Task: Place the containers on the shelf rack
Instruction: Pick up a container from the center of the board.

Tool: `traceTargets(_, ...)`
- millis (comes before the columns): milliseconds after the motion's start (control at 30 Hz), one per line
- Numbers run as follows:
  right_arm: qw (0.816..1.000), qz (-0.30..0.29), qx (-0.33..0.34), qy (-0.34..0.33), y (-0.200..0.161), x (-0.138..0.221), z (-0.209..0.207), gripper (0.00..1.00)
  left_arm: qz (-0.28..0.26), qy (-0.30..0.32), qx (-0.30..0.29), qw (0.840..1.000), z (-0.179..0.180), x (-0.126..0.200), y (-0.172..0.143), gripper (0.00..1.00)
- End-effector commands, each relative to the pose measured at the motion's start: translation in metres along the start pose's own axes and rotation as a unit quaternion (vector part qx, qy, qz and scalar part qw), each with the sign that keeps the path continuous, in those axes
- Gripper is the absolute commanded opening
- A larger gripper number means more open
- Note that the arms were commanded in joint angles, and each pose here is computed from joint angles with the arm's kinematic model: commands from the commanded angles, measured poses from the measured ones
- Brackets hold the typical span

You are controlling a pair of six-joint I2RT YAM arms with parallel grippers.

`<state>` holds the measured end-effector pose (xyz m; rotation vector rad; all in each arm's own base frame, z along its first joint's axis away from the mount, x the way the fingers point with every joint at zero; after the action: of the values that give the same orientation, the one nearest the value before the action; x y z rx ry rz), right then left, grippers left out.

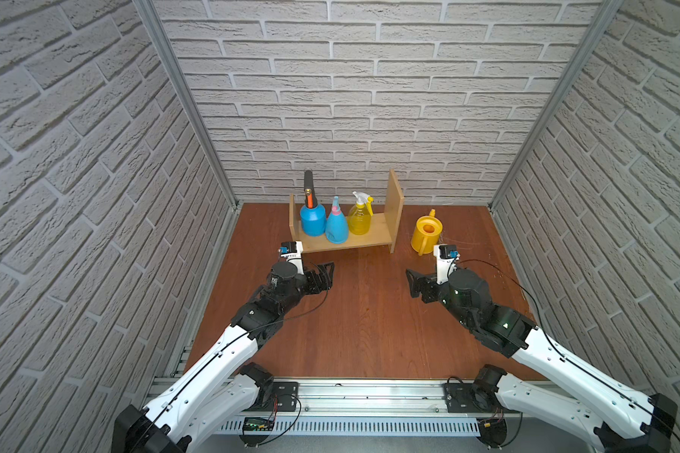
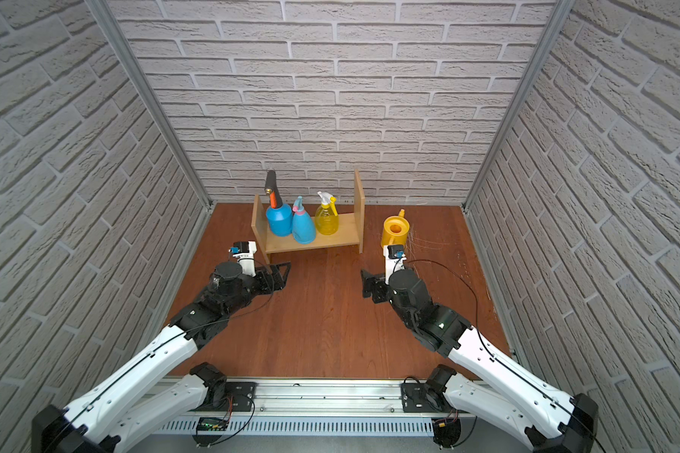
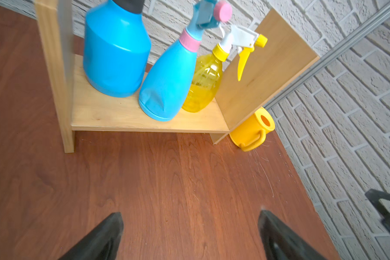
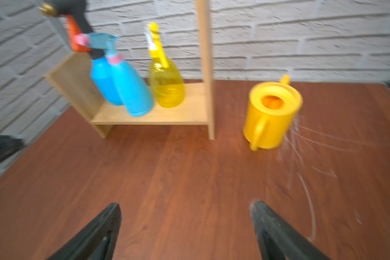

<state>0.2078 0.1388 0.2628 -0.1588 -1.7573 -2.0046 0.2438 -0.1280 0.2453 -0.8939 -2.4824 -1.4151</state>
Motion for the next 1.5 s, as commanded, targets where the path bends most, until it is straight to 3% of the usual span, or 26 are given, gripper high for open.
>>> traceTargets(0, 0.984, -0.045, -0.123, -0.118, -0.016, 0.002, -0.045, 0.99, 0.000, -0.077, -0.002, 0.997, -0.032, -0.005, 0.013, 0.98)
traceTargets(200, 0.973, -0.003, -0.186, -0.135, -0.052, -0.015, -0.078, 0.99, 0.057, -0.103, -0.014, 0.993, -0.053, -0.030, -0.001, 0.98)
traceTargets(333, 0.971, 0.036, -0.205, -0.114, -0.055, -0.036, -0.089, 0.99, 0.088, -0.113, -0.018, 0.990, -0.063, -0.043, -0.009, 0.98)
traceTargets(567, 0.970, 0.098, -0.209, -0.070, -0.033, -0.087, -0.099, 0.98, 0.122, -0.103, -0.020, 0.987, -0.066, -0.058, -0.020, 0.98)
traceTargets(767, 0.969, 0.145, -0.185, -0.070, -0.008, -0.139, -0.098, 1.00, 0.118, -0.086, -0.027, 0.989, -0.060, -0.056, -0.021, 0.98)
traceTargets(967, 0.955, 0.176, -0.188, -0.145, 0.009, -0.179, -0.110, 0.86, 0.105, -0.073, -0.039, 0.991, -0.056, -0.049, -0.016, 0.98)
traceTargets(1067, 0.935, 0.199, -0.201, -0.214, 0.012, -0.191, -0.122, 0.81, 0.100, -0.066, -0.045, 0.992, -0.054, -0.045, -0.014, 0.98)
traceTargets(1200, 0.937, 0.217, -0.195, -0.192, 0.015, -0.210, -0.112, 0.73, 0.089, -0.058, -0.051, 0.993, -0.051, -0.042, -0.011, 0.98)
traceTargets(1467, 0.938, 0.231, -0.170, -0.192, 0.016, -0.231, -0.107, 0.65, 0.085, -0.053, -0.054, 0.994, -0.047, -0.038, -0.010, 0.98)
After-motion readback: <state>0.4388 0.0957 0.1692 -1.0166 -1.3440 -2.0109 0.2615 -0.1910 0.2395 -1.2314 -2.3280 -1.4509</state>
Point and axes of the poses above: each gripper's point midway between its finger pads, its own x axis back along the fingers, its own z axis along the line the jaws close on, y = z × x, the point moved 6 cm from there along x, back along the fingers, and after that the axes turned 3 degrees about x, right-handed, at the moved point
